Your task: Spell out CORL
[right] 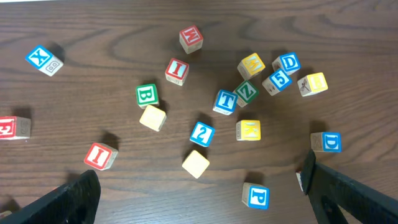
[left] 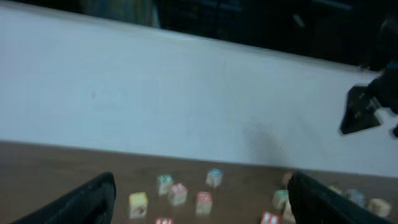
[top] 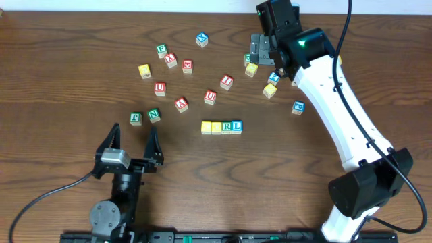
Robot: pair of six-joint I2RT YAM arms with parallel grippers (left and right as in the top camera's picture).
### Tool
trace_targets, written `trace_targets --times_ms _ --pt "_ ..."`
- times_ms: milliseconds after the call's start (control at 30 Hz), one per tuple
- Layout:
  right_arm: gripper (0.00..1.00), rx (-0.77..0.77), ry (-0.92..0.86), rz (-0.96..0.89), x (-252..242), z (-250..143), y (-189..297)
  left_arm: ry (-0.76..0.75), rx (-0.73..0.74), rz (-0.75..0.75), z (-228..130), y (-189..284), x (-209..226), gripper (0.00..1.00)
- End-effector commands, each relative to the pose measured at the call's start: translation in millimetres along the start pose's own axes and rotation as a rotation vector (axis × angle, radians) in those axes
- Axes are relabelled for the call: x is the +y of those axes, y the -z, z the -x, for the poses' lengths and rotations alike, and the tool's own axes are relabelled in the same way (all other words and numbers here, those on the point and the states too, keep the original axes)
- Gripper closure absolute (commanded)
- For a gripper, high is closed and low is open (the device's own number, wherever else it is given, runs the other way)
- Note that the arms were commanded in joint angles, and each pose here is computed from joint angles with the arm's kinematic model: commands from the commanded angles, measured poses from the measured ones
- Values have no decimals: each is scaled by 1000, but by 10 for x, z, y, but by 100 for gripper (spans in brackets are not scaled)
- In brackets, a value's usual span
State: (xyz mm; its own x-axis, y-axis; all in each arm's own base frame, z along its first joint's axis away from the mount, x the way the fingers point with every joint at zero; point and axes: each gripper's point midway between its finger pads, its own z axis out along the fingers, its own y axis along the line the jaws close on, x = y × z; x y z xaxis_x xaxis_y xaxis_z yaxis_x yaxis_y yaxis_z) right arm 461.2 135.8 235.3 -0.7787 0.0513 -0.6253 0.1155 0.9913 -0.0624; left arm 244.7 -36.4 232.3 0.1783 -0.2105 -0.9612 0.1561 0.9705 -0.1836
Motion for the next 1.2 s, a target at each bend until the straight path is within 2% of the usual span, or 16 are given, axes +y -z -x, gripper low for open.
trace_targets --times_ms 0,133,233,1167 --pt "1 -36 -13 -3 -52 95 121 -13 46 -1 -159 56 55 13" --pt "1 -35 -12 -3 -52 94 121 -17 186 -10 -487 114 117 13" --pt "1 -36 -13 -3 -52 95 121 3 344 1 -852 217 189 13" --pt "1 -29 -9 -10 -68 78 120 3 348 18 -861 221 229 13"
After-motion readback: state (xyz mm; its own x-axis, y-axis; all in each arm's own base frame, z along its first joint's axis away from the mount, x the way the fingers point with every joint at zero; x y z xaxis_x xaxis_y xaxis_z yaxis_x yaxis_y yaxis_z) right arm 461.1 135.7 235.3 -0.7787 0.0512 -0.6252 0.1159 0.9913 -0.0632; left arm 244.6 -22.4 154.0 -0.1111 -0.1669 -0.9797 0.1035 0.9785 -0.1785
